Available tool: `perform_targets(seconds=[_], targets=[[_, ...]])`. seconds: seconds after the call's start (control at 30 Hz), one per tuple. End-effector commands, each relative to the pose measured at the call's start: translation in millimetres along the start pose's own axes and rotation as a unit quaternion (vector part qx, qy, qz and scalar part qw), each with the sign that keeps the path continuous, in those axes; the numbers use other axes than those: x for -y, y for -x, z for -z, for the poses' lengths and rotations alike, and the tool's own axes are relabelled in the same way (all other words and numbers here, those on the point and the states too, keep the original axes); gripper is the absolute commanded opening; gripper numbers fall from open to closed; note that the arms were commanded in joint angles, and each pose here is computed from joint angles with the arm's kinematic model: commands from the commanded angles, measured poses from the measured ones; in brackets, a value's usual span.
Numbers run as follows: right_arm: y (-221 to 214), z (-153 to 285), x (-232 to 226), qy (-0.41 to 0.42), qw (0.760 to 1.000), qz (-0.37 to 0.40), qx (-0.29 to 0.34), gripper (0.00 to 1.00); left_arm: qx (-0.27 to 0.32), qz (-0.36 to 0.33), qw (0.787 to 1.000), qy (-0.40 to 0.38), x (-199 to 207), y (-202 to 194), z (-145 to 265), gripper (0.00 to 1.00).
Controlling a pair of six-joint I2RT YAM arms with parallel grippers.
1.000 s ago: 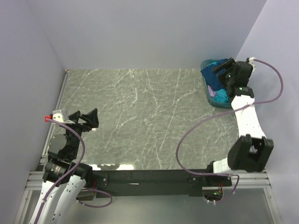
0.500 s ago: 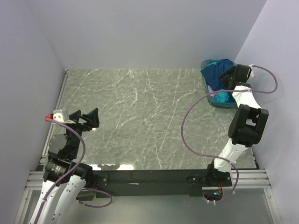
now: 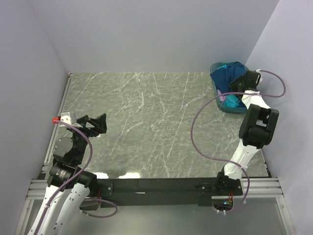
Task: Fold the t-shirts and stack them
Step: Grab the tshirt from the pile, then move the tshirt to the center of the board
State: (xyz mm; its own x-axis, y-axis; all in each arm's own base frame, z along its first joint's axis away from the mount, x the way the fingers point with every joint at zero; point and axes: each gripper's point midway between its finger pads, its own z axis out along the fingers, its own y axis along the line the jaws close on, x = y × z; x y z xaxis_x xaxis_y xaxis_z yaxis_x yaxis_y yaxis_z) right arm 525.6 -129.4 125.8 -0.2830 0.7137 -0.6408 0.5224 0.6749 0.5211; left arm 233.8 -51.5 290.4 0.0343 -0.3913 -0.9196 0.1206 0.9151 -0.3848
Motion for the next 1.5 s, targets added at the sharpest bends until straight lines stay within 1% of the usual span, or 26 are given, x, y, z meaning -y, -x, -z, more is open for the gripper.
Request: perform_targets(seconds=[0.0,0.03,0.07,0.13,0.17,0.27,0.4,0.43,0.5,0.63,0.7,0.73,0.77,0.87,0.9,0.97,1.0,1.1,1.17,1.23,1.27,1.3,1.33,1.37,1.43,1.47], targets=[[28.0,2.9,-20.4,0.036,0.998,0.023,0.036,0.51,0.009,-0.007,1.0,-0.016,6.8,5.5,-2.8,0.99],[30.7,6.3,-21.9,0.037,0.998,0.03,0.04,0.47,0.008,-0.008,1.0,-0.017,6.9,5.0,-3.4,0.99],[32.0,8.9,-23.2,0.038,0.998,0.033,0.043,0.37,0.009,-0.007,1.0,-0.017,7.1,5.4,-3.1,0.99],[40.2,21.6,-30.2,0.043,0.996,0.047,0.058,0.28,0.008,-0.008,1.0,-0.017,6.9,5.0,-3.1,0.99],[43.4,26.6,-32.0,0.041,0.996,0.052,0.064,0.19,0.008,-0.007,1.0,-0.017,6.9,5.0,-3.1,0.99],[58.7,49.8,-46.5,0.034,0.992,0.077,0.095,0.0,0.012,-0.008,1.0,-0.019,7.6,6.7,-2.1,0.99],[75.5,84.0,-73.0,0.015,0.983,0.118,0.138,0.0,0.015,-0.008,1.0,-0.019,7.7,8.2,-1.1,0.99],[83.1,101.0,-91.8,0.008,0.975,0.147,0.164,0.0,0.017,-0.008,1.0,-0.021,8.4,9.4,-0.3,0.99],[82.3,119.0,-109.3,-0.001,0.967,0.184,0.175,0.0,0.019,-0.007,1.0,-0.02,7.9,9.9,0.5,0.99],[70.7,174.2,-173.3,0.033,0.931,0.303,0.201,0.0,0.025,-0.005,0.999,-0.024,9.4,13.2,2.9,0.99],[36.3,197.7,-212.6,0.087,0.915,0.346,0.187,0.0,0.028,-0.004,0.999,-0.024,9.5,14.7,4.2,0.99],[28.3,214.5,-228.2,0.109,0.896,0.386,0.19,0.0,0.029,-0.003,0.999,-0.025,9.7,15.4,4.4,1.0],[-3.7,229.7,-251.2,0.15,0.882,0.414,0.169,0.0,0.031,-0.002,0.999,-0.027,10.5,16.6,5.1,0.99],[-54.8,264.8,-285.9,0.222,0.851,0.457,0.128,0.0,0.034,-0.003,0.999,-0.024,9.5,18.0,6.3,0.99],[-96.2,289.0,-308.8,0.282,0.829,0.473,0.101,0.0,0.036,-0.003,0.999,-0.022,8.7,19.4,6.9,0.99],[-142.3,313.5,-326.6,0.332,0.798,0.498,0.066,0.0,0.039,-0.001,0.999,-0.016,6.9,21.2,8.2,0.99],[-181.6,338.5,-339.3,0.374,0.773,0.511,0.043,0.0,0.039,0.0,0.999,-0.014,6.1,21.4,8.7,0.99],[-266.1,375.5,-353.2,0.438,0.721,0.536,-0.026,0.0,0.04,0.002,0.999,-0.007,3.9,22.6,9.4,0.99],[-308.6,386.9,-358.6,0.465,0.7,0.538,-0.068,0.04,0.042,0.005,0.999,0.0,1.5,23.8,10.2,0.99],[-345.3,399.1,-362.4,0.48,0.686,0.539,-0.094,0.13,0.044,0.007,0.999,0.004,0.1,25.0,11.1,0.99],[-355.9,402.7,-362.2,0.483,0.68,0.542,-0.102,0.29,0.045,0.007,0.999,0.009,-1.3,25.6,10.9,0.99],[-362.4,404.4,-363.1,0.483,0.679,0.542,-0.107,0.38,0.044,0.008,0.999,0.011,-2.0,25.1,11.0,0.99],[-370.8,405.3,-365.4,0.484,0.681,0.538,-0.114,0.55,0.044,0.008,0.999,0.012,-2.2,25.2,10.6,0.99],[-372.1,403.0,-365.4,0.482,0.681,0.539,-0.115,0.62,0.043,0.009,0.999,0.015,-2.9,25.1,10.2,0.99],[-368.3,395.2,-363.6,0.461,0.7,0.534,-0.11,0.71,0.036,0.008,0.999,0.02,-4.5,21.7,8.1,0.99],[-357.5,382.5,-361.2,0.43,0.718,0.54,-0.089,0.76,0.034,0.008,0.999,0.024,-5.9,20.4,7.1,0.99]])
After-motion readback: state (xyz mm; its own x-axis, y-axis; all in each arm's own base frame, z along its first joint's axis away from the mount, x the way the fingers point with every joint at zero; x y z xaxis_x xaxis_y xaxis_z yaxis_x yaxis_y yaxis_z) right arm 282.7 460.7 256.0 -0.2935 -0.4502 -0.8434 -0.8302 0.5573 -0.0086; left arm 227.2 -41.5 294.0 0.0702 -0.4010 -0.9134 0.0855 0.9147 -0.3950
